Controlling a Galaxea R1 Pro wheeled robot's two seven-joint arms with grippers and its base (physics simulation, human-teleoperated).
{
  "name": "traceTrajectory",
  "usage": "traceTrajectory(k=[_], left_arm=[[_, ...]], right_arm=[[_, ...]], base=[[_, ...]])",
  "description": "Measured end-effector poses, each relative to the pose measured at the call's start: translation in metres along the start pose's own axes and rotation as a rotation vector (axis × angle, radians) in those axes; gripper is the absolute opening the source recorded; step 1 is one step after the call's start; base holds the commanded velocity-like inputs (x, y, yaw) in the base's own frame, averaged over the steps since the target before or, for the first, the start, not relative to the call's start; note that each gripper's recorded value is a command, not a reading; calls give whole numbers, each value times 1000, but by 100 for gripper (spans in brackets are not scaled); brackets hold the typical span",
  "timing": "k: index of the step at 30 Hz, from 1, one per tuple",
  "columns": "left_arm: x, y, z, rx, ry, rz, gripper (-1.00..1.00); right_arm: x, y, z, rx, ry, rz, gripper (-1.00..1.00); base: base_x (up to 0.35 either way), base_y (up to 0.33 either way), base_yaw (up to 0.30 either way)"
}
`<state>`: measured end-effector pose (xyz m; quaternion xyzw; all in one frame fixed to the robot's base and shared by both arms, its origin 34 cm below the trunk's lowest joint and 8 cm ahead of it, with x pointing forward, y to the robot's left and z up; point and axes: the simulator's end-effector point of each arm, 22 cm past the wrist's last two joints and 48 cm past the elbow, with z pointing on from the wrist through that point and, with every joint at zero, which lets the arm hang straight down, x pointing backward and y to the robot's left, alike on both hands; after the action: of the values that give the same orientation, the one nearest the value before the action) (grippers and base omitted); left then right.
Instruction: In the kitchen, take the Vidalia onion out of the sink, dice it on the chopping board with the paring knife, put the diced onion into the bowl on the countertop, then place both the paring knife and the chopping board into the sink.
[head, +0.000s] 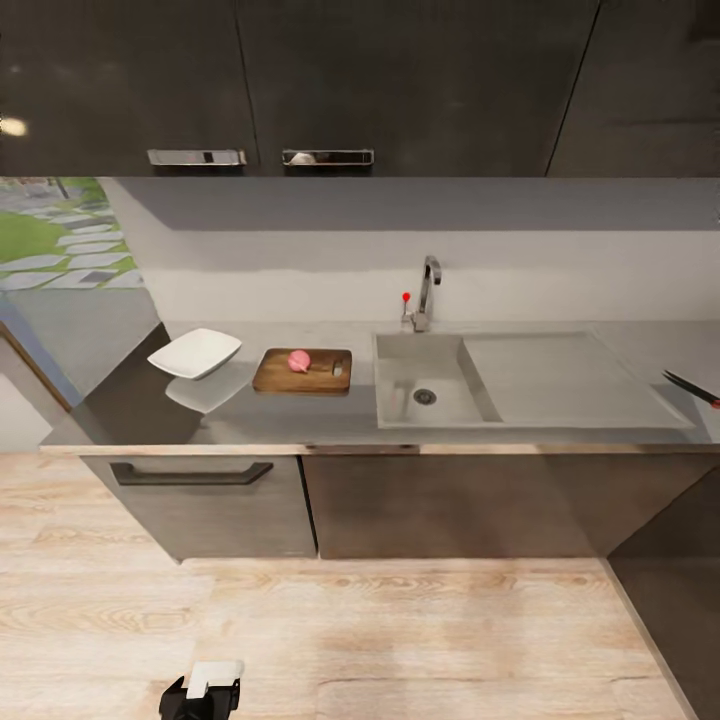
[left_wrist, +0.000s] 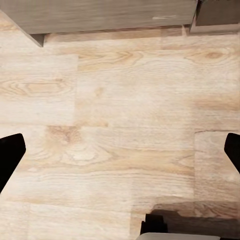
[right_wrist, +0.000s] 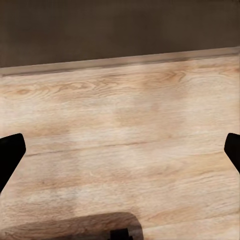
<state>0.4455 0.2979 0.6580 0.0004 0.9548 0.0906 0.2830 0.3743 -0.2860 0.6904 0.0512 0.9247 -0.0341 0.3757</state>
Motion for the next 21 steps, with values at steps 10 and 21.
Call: traceTrajectory(k=[10,21], left_arm=[[-7,0,-1,-1,-15,-3,100],[-12,2,-2,-14,-25,0,100]], right_arm=[[-1,-1,-1,1,-4,0,100],[-3,-2,-2,2,-11,-1,100]], base=[[0,0,0],[0,0,0]])
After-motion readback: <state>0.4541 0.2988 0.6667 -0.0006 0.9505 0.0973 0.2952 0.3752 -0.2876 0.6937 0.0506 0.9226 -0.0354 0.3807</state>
